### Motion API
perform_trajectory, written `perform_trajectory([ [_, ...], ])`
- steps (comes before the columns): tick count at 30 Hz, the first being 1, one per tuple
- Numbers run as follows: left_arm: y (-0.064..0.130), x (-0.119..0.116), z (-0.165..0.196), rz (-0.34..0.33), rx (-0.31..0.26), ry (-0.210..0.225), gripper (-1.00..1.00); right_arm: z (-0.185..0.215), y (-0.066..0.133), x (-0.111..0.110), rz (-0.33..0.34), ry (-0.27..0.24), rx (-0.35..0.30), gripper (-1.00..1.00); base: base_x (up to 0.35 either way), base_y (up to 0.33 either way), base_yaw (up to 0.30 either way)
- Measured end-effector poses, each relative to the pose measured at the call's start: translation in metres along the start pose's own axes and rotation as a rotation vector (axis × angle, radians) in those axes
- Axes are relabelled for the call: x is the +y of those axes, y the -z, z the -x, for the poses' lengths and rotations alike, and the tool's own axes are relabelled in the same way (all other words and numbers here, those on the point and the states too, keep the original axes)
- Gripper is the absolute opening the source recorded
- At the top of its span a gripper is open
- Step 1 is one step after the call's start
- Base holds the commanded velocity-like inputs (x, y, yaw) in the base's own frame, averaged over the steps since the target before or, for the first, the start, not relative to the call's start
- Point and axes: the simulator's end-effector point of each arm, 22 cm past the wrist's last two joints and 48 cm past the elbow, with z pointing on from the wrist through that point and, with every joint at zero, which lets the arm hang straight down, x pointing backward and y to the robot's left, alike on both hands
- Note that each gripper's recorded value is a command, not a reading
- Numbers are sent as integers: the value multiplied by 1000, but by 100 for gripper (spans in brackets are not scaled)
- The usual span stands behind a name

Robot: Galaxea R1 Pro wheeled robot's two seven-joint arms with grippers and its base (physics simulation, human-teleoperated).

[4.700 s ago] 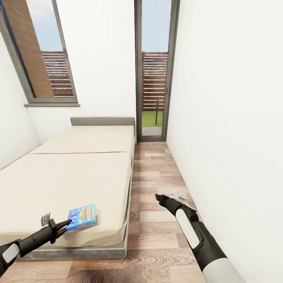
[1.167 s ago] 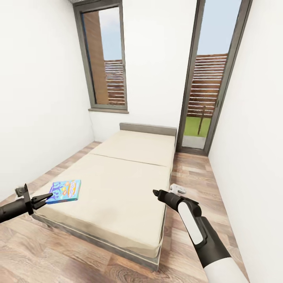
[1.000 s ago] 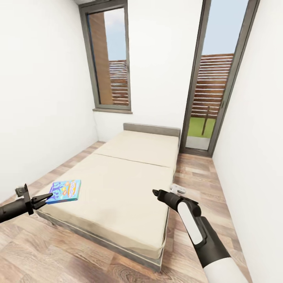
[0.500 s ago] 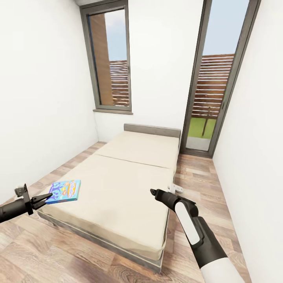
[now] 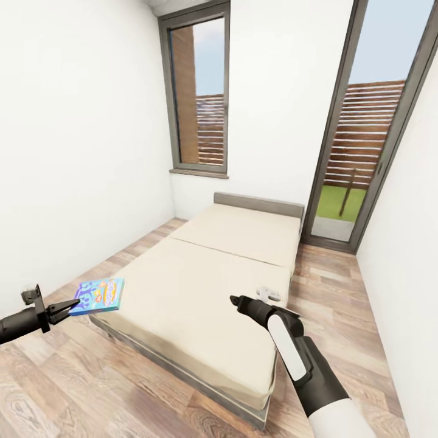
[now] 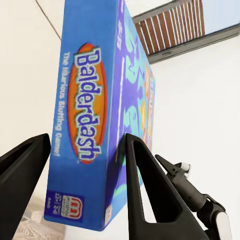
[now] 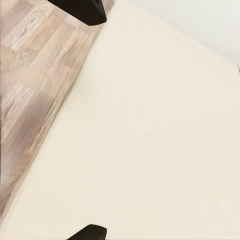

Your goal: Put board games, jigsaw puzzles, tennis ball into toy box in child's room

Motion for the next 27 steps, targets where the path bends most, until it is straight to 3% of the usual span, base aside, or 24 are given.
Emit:
perform_trajectory([
  [27, 6, -35, 11, 5, 3, -2, -100, 16, 19, 27, 10, 19, 14, 100, 0, 0, 291],
])
